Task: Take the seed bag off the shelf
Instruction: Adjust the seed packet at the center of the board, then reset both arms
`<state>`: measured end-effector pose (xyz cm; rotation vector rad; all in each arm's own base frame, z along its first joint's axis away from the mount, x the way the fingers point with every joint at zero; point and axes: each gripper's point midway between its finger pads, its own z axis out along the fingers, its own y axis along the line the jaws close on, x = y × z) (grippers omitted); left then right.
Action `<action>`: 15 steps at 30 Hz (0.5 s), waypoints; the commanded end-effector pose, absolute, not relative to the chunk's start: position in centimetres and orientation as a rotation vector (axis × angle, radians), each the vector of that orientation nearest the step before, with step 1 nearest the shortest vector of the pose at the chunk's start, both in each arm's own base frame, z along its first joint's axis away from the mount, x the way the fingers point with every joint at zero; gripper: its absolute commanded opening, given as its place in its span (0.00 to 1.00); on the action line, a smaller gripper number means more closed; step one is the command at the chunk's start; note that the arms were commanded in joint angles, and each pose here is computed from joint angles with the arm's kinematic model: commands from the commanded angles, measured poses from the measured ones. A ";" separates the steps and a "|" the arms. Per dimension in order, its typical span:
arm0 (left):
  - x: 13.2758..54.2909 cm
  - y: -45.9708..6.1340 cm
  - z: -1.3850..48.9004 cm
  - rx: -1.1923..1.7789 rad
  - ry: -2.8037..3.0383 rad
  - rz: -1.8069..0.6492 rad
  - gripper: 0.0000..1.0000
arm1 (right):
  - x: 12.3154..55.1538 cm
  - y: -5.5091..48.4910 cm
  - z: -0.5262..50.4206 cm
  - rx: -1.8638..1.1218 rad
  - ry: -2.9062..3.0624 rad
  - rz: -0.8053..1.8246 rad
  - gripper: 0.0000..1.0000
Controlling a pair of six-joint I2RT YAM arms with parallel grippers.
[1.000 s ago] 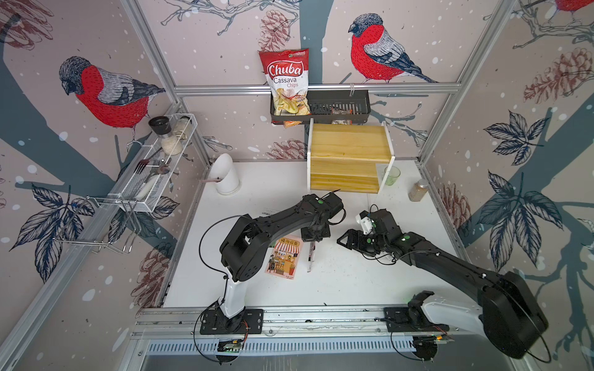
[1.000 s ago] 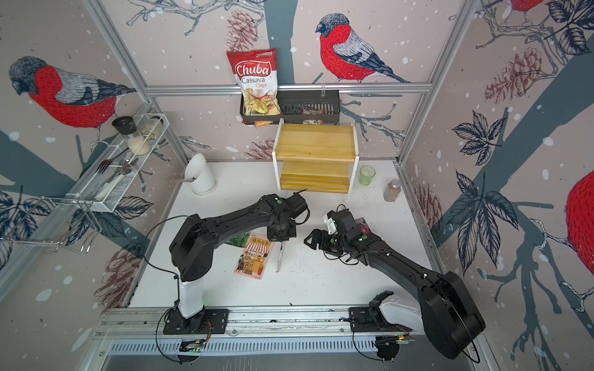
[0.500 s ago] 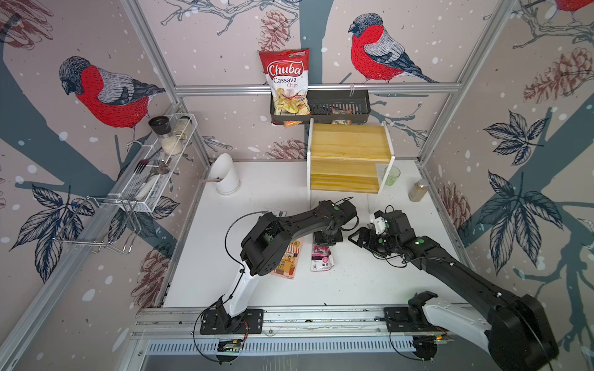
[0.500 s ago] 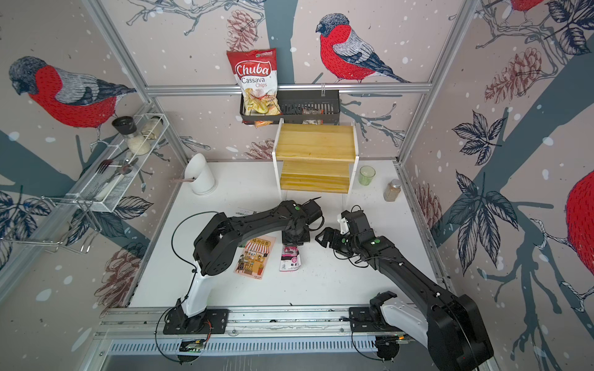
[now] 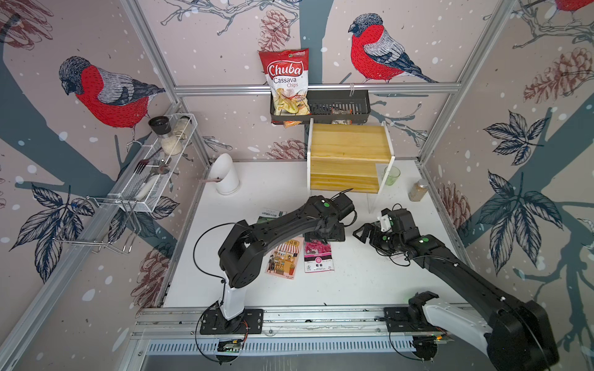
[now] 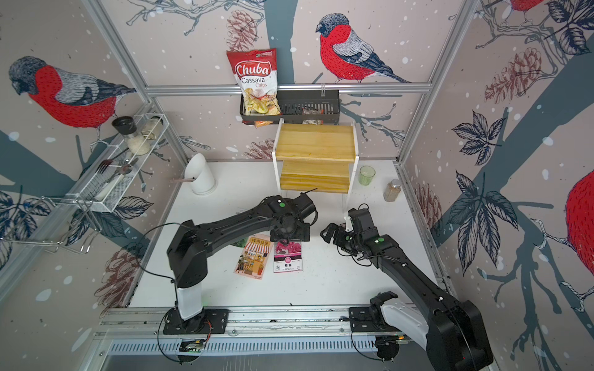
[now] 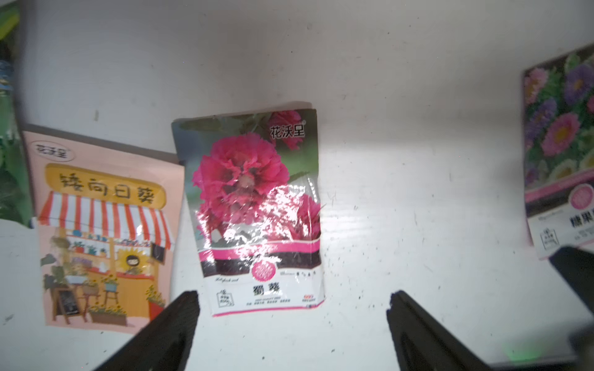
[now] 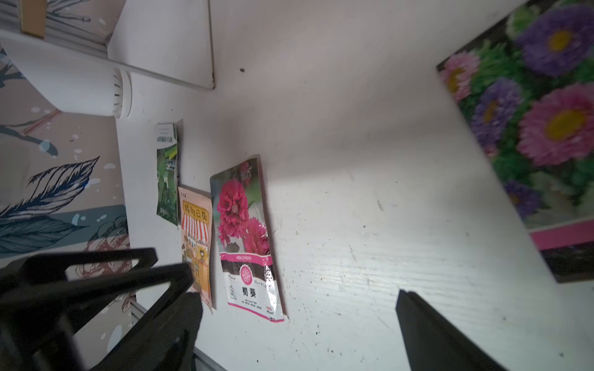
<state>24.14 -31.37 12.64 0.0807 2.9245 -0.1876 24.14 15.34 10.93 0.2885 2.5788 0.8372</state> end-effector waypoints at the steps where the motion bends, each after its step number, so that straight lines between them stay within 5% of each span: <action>1: 24.4 -28.9 14.9 0.185 2.813 -0.210 0.96 | 25.5 11.4 10.6 0.484 2.545 0.647 1.00; 8: 27.7 -15.4 19.3 -0.049 2.425 -0.290 0.96 | 29.2 1.8 10.5 0.814 2.358 0.340 1.00; 15: 31.2 -6.5 17.1 -0.189 2.134 -0.291 0.97 | 34.1 -3.5 11.3 0.688 2.198 0.119 1.00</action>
